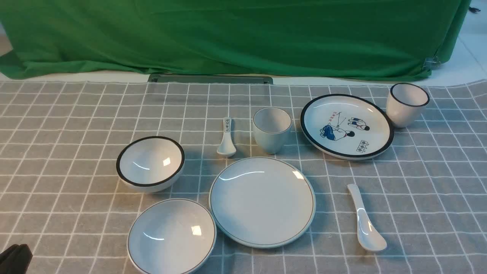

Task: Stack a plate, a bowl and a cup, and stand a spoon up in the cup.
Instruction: Use the left arm to grab a blue rice bowl, then use the left arm to put the blue rice bowl into the blue large plate in the middle

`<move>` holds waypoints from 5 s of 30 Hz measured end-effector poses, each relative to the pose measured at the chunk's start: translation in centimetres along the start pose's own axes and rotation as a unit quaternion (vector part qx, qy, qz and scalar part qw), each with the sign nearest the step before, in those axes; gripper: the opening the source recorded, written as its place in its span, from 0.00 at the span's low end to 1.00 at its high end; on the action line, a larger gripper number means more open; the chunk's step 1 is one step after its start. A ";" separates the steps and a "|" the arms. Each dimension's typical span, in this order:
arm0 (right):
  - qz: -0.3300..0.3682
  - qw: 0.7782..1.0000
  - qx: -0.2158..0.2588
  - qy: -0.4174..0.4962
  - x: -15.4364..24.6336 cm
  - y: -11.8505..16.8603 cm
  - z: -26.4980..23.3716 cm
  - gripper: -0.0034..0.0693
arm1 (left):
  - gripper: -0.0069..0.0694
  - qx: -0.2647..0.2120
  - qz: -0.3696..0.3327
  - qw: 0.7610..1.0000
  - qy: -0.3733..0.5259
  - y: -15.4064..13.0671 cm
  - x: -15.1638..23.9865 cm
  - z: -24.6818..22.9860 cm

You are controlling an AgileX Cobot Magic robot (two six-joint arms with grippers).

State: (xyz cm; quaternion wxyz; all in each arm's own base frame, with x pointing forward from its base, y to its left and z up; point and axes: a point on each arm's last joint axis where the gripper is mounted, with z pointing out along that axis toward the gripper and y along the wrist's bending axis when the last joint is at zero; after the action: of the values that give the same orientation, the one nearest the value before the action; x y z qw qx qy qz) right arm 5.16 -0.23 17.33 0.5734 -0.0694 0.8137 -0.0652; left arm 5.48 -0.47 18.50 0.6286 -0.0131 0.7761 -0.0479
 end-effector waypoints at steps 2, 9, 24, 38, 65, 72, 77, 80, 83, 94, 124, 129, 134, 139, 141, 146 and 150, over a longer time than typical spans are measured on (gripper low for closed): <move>0.000 1.000 0.000 0.000 0.0 0.0 0.0 0.38 | 0.11 0.000 0.000 1.000 0.000 0.0 0.0 0.0; 0.000 1.000 0.000 0.000 0.0 0.0 0.0 0.38 | 0.11 0.000 0.000 1.000 0.000 0.0 0.0 0.0; 0.000 1.000 0.000 0.000 0.0 0.0 0.0 0.38 | 0.11 0.015 -0.106 0.990 -0.090 -0.1 -1.6 -0.2; 0.138 0.988 -0.018 -0.073 -1.3 0.1 -0.1 0.38 | 0.11 -0.019 -0.187 0.889 -0.418 1.7 -6.7 -3.2; 0.101 0.956 -0.170 0.218 -12.7 0.6 -1.8 0.08 | 0.09 0.085 -0.023 0.847 0.525 -5.5 -10.5 16.4; 0.054 0.931 -0.194 0.303 -13.4 1.6 0.8 0.08 | 0.13 0.057 0.020 0.842 0.537 -7.2 -8.3 18.5; 0.057 0.935 -0.192 0.292 -13.7 1.9 1.9 0.08 | 0.38 0.046 0.040 0.840 0.539 -7.4 -6.7 20.2; 0.062 0.941 -0.190 0.274 -14.0 1.9 2.1 0.08 | 0.56 0.043 0.039 0.837 0.543 -7.4 -5.7 21.0; 0.064 0.944 -0.189 0.264 -14.2 1.9 2.2 0.08 | 0.69 0.036 0.036 0.829 0.557 -7.4 -4.5 21.7; 0.064 0.944 -0.189 0.263 -14.2 1.9 2.3 0.09 | 0.15 0.029 0.031 0.798 0.601 -7.7 -5.4 21.9; 0.063 0.943 -0.190 0.267 -14.1 1.9 2.2 0.14 | 0.10 0.141 0.049 0.853 0.500 -19.1 -9.2 28.1; 0.064 0.945 -0.189 0.259 -14.3 1.9 2.3 0.14 | 0.10 0.138 0.051 0.851 0.503 -19.1 -8.6 28.5; 0.066 0.948 -0.188 0.247 -14.5 1.9 2.4 0.15 | 0.10 0.135 0.054 0.848 0.509 -19.1 -7.8 28.9; 0.063 0.949 -0.189 0.244 -14.5 1.9 2.4 0.16 | 0.10 0.133 0.057 0.847 0.512 -19.1 -7.5 29.0; 0.060 0.949 -0.189 0.244 -14.5 1.9 2.4 0.17 | 0.15 0.135 0.056 0.849 0.509 -19.1 -7.8 28.9; 0.058 0.949 -0.190 0.243 -14.5 1.9 2.4 0.17 | 0.37 0.144 0.063 0.856 0.493 -19.3 -10.2 28.5; 0.058 0.949 -0.190 0.243 -14.5 1.9 2.4 0.17 | 0.55 0.141 0.040 0.874 0.463 -20.1 -13.9 28.8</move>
State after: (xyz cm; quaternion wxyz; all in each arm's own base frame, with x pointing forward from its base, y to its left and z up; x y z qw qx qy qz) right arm 12.20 4.28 29.57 0.3370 -0.1120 0.9285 0.1088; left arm 35.76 -21.04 27.92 0.1942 0.1309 0.9631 -0.1323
